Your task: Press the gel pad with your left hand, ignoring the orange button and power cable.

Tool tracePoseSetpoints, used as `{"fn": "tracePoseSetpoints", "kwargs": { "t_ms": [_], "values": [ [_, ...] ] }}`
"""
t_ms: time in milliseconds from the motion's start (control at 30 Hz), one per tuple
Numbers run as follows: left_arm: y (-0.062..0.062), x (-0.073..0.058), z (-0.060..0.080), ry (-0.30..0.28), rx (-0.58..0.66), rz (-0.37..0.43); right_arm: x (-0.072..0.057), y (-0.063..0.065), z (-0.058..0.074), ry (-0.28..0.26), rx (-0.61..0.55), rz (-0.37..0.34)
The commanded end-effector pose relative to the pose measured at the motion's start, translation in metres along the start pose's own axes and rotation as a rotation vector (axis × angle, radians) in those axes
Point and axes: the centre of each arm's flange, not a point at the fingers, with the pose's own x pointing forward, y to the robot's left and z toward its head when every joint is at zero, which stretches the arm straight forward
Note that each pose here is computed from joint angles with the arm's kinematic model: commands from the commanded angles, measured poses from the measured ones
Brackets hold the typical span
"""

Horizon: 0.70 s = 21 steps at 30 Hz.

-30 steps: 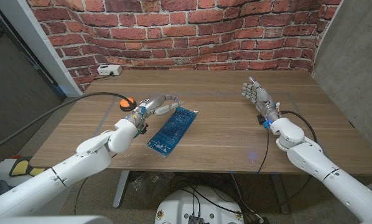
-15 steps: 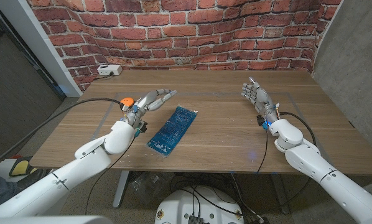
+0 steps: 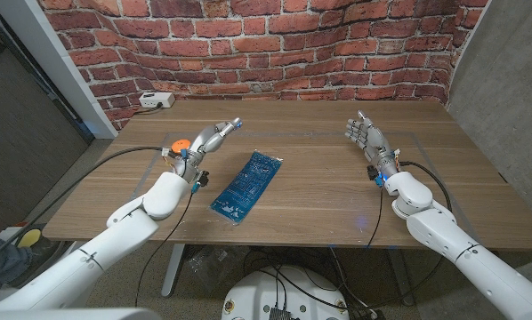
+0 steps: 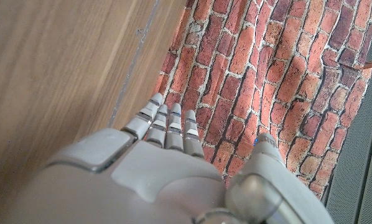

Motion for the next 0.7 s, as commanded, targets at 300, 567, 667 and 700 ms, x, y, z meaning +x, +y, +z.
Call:
{"fn": "tracePoseSetpoints", "kwargs": {
  "t_ms": [300,567,667,700],
  "values": [
    [0.013,0.01,-0.032,-0.015,-0.448,0.062,0.007,-0.003,0.0,-0.027,0.017,0.002],
    [0.011,0.017,-0.043,0.01,-0.517,0.078,0.007,-0.005,-0.003,-0.032,0.029,-0.003],
    [0.01,0.017,-0.045,0.022,-0.517,0.075,0.008,-0.006,-0.006,-0.034,0.058,0.0],
    [0.01,0.017,-0.045,0.023,-0.515,0.077,0.008,-0.006,-0.007,-0.032,0.064,0.002]
  ]
}}
